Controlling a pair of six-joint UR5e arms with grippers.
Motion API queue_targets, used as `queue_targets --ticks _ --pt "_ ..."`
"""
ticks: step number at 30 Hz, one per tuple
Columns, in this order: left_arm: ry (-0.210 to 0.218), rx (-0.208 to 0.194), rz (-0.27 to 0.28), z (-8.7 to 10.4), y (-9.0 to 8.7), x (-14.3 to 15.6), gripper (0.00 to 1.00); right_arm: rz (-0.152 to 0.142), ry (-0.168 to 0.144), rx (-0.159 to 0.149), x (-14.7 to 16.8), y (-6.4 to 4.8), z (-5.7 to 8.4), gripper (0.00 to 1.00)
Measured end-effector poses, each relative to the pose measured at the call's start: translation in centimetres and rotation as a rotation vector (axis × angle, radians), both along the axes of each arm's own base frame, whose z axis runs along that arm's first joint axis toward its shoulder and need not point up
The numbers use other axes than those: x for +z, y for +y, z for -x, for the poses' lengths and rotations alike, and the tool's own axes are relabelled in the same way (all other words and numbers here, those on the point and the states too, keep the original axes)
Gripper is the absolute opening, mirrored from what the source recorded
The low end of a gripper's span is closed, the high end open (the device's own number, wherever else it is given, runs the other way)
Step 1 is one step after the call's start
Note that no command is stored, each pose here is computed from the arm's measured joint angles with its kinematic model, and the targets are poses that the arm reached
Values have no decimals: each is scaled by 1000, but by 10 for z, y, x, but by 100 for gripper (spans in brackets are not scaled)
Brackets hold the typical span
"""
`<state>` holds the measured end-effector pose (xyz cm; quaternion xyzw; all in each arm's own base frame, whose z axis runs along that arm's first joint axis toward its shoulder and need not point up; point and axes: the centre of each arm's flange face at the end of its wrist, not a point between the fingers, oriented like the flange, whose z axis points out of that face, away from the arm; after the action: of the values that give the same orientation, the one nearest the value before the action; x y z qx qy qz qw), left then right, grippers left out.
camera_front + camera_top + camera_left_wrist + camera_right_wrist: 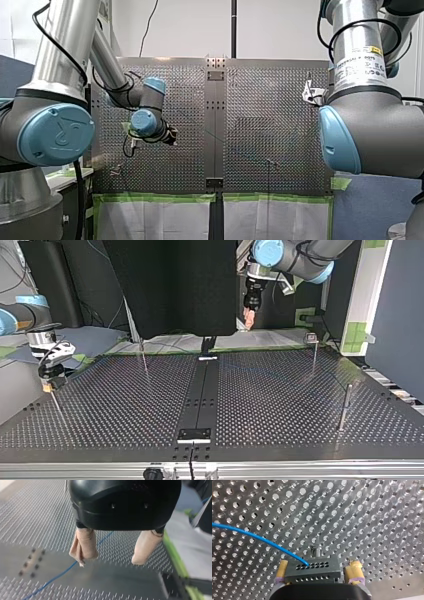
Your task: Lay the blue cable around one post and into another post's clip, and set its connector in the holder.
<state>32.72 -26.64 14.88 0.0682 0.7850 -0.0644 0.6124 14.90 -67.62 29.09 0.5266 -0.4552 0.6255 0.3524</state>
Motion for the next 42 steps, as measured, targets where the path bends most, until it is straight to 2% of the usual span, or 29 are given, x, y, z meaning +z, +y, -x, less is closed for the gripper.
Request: queue_targets --ticks 6,9,21,26,29,32,38,42 --pt "4 -111 7 13 -27 -21 100 0 1 -1 0 0 0 100" --pt "5 -147 9 19 -37 -30 100 0 1 -1 0 0 0 100" --pt "5 -271 7 52 -76 -72 100 -3 -4 -7 -1 -1 2 100" --pt "6 -293 12 66 -87 -88 100 -3 -4 -6 -1 0 1 100" --pt "-1 -286 14 69 -91 -96 100 -2 -4 -4 -1 0 1 100" --pt "-26 -251 12 59 -90 -98 100 -3 -4 -2 -1 0 -1 100" --pt "-84 -148 25 33 -76 -94 100 -5 -3 -1 -1 0 -1 100" --pt "-125 -64 32 13 -62 -90 100 -6 -3 -1 -1 0 -1 100"
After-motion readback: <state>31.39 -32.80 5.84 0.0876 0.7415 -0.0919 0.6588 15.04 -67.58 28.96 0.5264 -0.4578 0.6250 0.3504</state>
